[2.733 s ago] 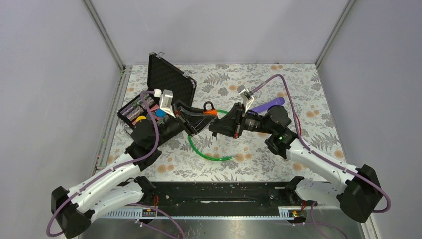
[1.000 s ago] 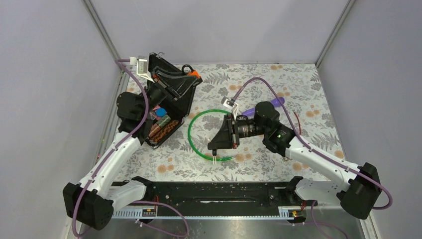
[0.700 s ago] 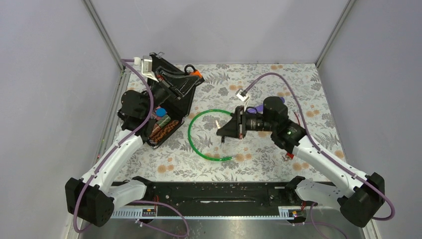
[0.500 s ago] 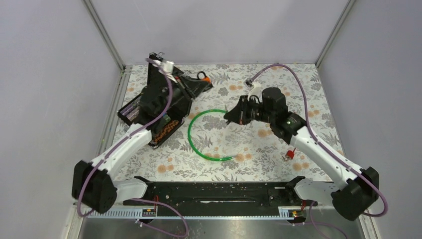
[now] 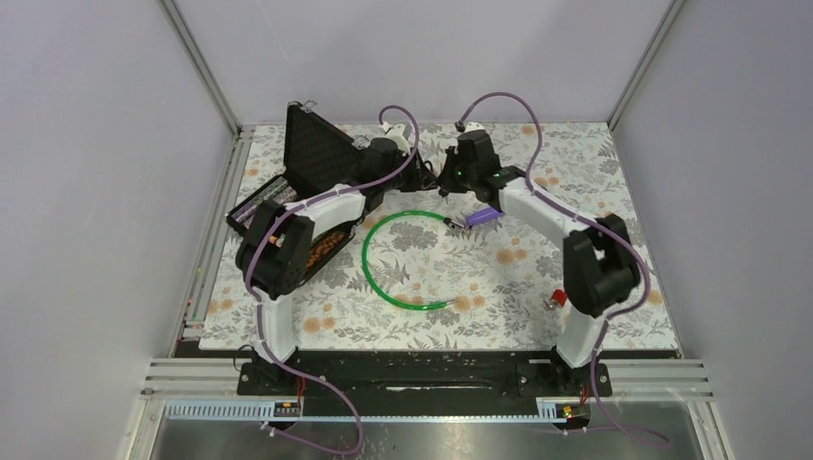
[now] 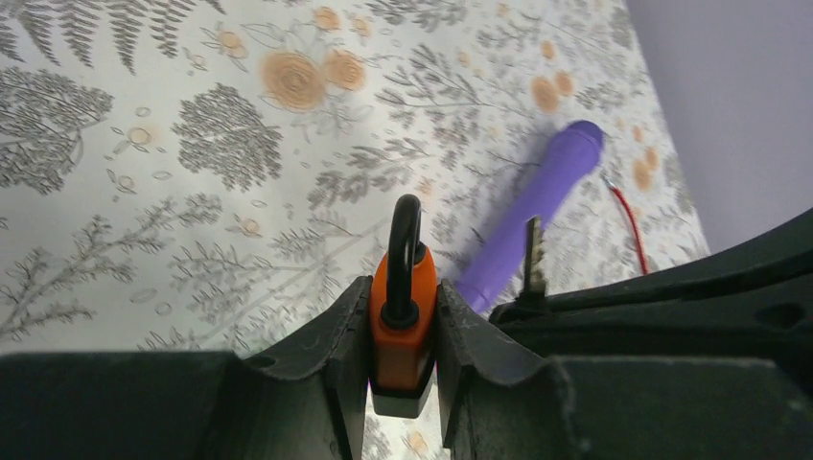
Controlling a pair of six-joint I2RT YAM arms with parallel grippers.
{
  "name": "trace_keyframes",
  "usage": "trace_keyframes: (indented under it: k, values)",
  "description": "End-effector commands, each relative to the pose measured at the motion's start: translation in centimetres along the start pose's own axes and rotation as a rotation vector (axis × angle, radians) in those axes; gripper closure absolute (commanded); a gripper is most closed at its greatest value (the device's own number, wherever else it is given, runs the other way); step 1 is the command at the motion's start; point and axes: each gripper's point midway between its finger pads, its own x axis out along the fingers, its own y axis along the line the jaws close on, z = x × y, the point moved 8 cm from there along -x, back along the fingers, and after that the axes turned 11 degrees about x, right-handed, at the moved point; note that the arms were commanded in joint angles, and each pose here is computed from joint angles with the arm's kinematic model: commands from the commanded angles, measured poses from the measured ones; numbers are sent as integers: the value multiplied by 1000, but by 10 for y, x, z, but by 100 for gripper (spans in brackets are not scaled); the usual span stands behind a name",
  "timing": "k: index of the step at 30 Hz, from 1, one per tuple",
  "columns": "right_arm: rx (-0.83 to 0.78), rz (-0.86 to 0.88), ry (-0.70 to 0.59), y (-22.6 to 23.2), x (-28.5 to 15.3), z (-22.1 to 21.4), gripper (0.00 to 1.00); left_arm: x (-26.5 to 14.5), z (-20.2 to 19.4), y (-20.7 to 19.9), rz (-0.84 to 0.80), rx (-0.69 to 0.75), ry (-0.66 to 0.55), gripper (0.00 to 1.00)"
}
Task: Lock with the key
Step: Place the lock at the center of the board.
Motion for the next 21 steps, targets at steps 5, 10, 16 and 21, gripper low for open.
trace_keyframes:
  k: [5,10,16,21]
  values:
    - [46,-100,-84,-10,59,25,98,48,19,23,131,-17,-27,95]
    - [89,-175,-13,-22,83,12,96,60,6,39,180,-78,29,95]
    - [156,-241,54,-34,104,0,95,63,-5,46,185,-117,71,91]
    - [223,-267,91,-43,115,-4,86,63,-11,51,214,-117,94,70]
